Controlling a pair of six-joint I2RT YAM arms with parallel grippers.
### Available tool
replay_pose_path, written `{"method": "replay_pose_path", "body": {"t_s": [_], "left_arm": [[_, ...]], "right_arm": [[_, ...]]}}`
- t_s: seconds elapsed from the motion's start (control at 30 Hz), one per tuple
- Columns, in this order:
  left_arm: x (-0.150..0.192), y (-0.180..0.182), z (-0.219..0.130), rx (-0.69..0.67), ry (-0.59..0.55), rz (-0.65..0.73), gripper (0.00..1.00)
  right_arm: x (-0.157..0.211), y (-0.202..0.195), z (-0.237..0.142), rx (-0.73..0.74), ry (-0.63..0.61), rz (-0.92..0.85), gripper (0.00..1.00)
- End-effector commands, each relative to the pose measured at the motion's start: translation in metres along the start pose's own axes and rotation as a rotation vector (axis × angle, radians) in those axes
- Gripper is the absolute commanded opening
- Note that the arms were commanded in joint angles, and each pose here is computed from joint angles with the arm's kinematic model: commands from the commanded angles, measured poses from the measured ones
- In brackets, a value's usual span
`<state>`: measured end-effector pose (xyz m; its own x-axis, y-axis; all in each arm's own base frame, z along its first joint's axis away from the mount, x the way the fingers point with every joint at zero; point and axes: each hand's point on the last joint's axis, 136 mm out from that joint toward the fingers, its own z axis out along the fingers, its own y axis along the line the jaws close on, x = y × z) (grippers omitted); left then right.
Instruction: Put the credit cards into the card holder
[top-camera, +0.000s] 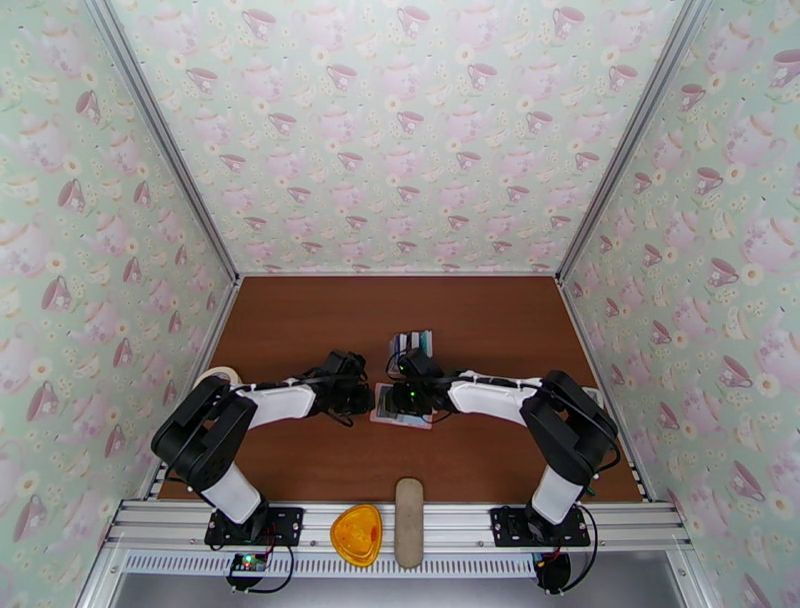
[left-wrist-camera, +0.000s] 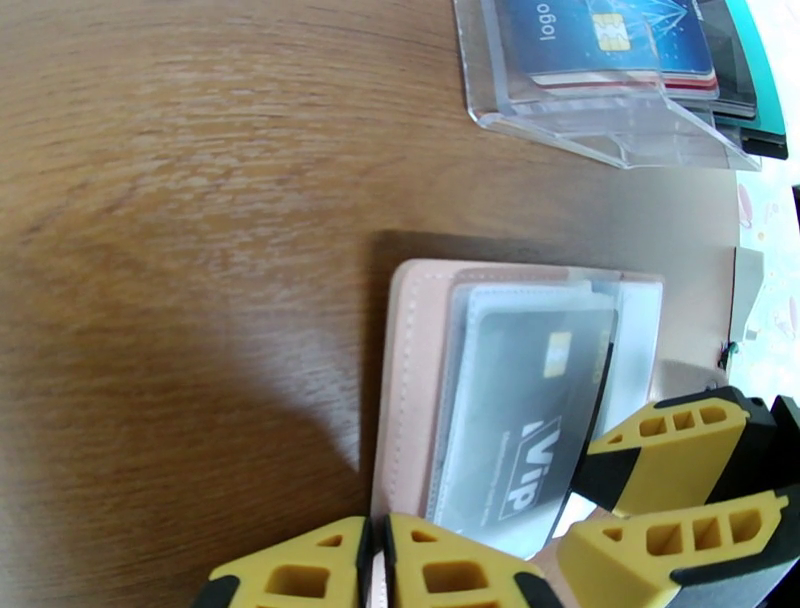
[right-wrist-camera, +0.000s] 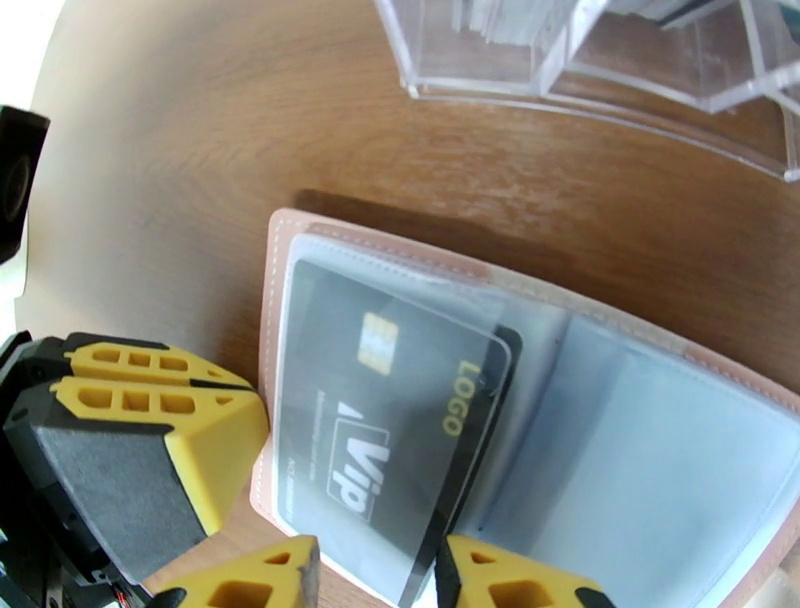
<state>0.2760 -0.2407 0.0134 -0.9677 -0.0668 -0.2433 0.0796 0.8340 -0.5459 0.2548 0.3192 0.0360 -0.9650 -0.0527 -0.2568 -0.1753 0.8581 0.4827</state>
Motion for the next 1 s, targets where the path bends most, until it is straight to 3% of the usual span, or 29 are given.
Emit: {"method": "replay_pose_path", "body": {"t_s": [0.0,0.63,0.97], "left_arm": [[0.049,0.040,0.013,-0.139,0.169,-0.061,0.16],[0.026,0.031,-0.008,-0.144,0.117,-0.032,0.18],[0.020,0.009,-0.023,-0.092,0.083,0.004,0.32]], "right_arm": [[-0.004,0.013,0.003,-0.027,-0.005,-0.030,0.37],[-0.011,-0.006,-0.015,0.058,-0.052,-0.035,0.46],[-0.018,-0.024,-0.037,0.098,-0.093,-0.038,0.48]]}}
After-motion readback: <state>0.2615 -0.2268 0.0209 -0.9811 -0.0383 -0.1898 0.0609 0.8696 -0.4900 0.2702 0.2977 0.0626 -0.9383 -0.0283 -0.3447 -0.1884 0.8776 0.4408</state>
